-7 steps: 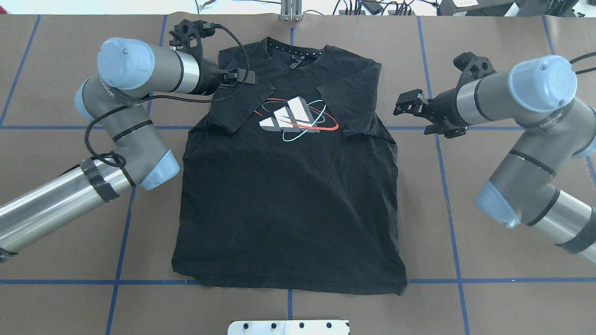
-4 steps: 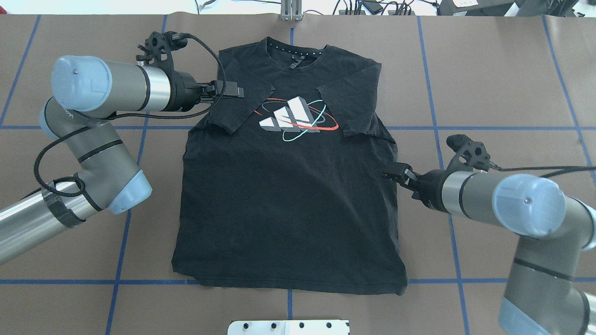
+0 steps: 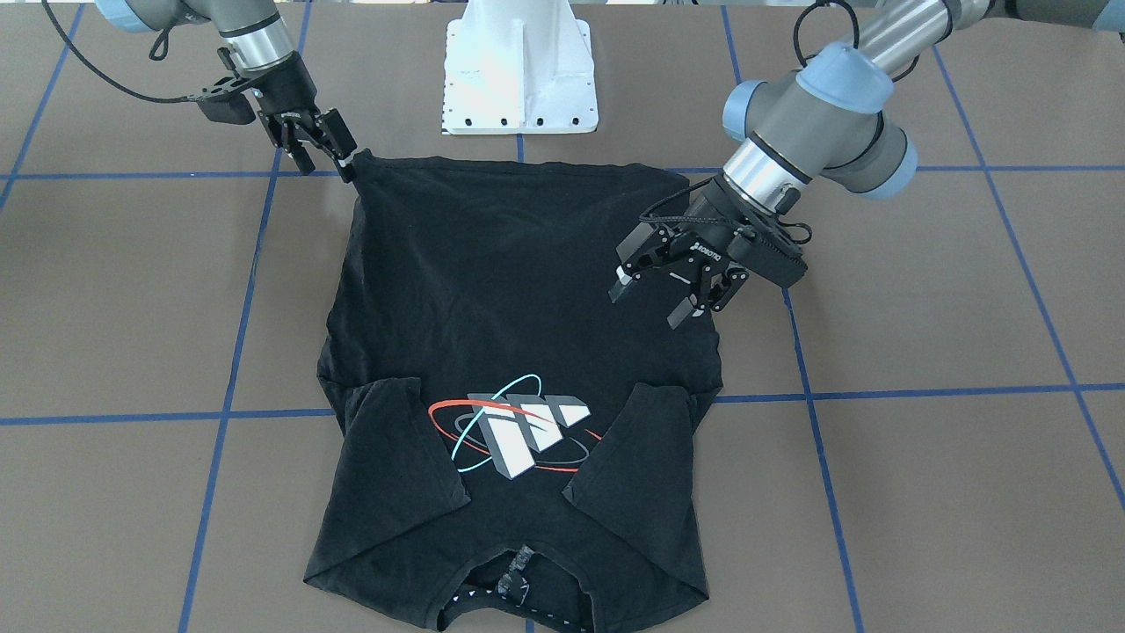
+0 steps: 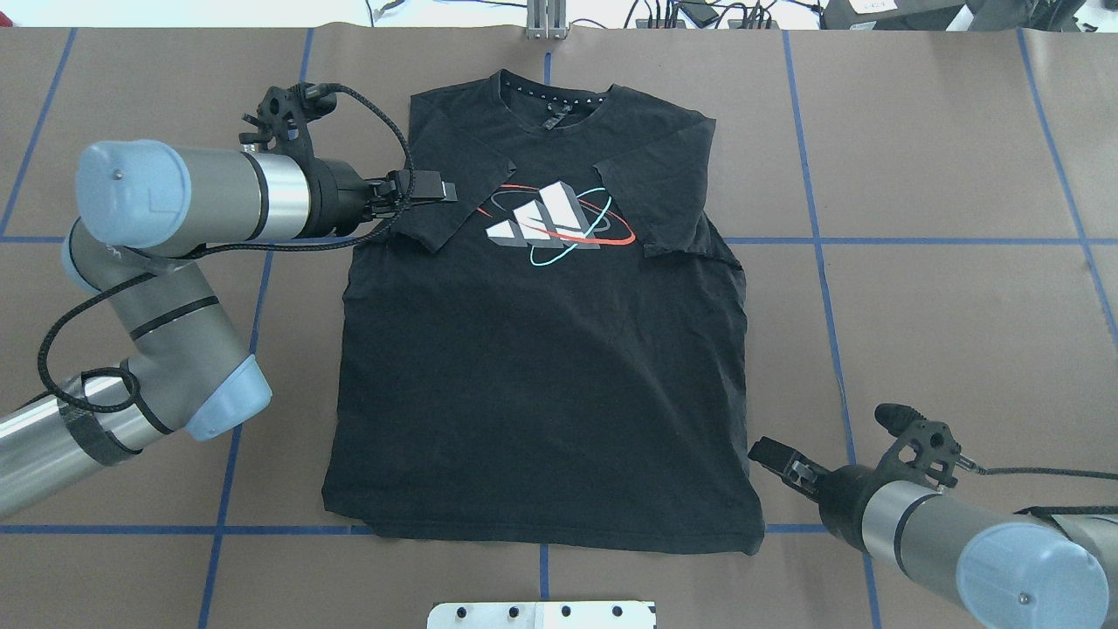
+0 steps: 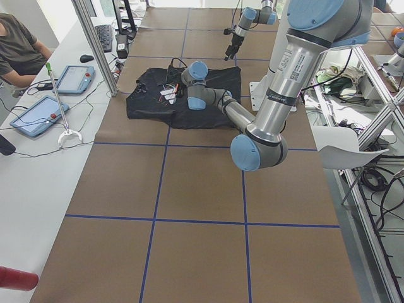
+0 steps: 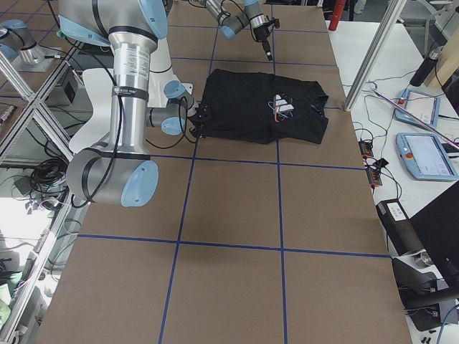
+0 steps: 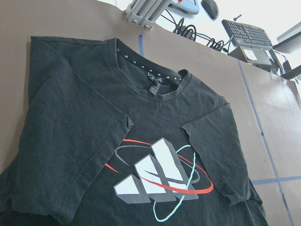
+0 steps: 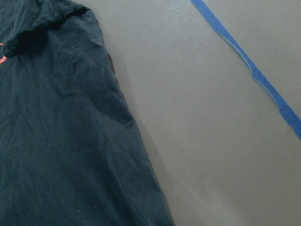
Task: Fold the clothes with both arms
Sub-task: 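Move the right gripper to the hem corner nearest it while the left gripper releases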
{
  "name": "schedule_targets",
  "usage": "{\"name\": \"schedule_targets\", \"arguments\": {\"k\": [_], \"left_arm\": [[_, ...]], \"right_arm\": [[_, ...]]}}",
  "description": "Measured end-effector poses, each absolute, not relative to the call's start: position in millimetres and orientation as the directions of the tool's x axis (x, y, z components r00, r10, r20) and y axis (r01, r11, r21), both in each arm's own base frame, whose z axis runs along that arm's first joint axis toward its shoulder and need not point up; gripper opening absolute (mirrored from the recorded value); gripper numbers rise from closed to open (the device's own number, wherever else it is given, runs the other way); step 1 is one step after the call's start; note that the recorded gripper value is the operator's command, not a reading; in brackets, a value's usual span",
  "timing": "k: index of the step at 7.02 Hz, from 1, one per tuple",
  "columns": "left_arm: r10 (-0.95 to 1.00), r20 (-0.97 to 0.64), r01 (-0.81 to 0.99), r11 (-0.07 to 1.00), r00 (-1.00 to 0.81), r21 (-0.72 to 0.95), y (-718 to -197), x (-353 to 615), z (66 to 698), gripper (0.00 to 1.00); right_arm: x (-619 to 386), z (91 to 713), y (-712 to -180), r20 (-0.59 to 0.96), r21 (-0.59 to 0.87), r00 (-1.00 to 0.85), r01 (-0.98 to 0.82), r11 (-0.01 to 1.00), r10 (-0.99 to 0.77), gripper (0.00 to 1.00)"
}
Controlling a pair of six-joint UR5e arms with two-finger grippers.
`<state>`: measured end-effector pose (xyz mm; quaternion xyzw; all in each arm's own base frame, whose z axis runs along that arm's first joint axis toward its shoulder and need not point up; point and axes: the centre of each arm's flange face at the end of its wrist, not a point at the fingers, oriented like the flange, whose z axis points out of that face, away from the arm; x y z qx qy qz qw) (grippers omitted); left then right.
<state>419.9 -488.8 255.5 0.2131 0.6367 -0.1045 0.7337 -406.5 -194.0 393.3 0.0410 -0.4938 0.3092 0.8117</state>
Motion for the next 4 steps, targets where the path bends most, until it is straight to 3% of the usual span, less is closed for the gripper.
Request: {"name": "schedule_targets", "arguments": {"k": [4], "left_arm": [[0.136,-0.981,0.468,0.864,0.14,0.186,-462,419,243,1.0]], "right_arm": [[-444,411,-141,0.837,-0.193,0.353,-0.525,0.829,0.419,0.82]]}}
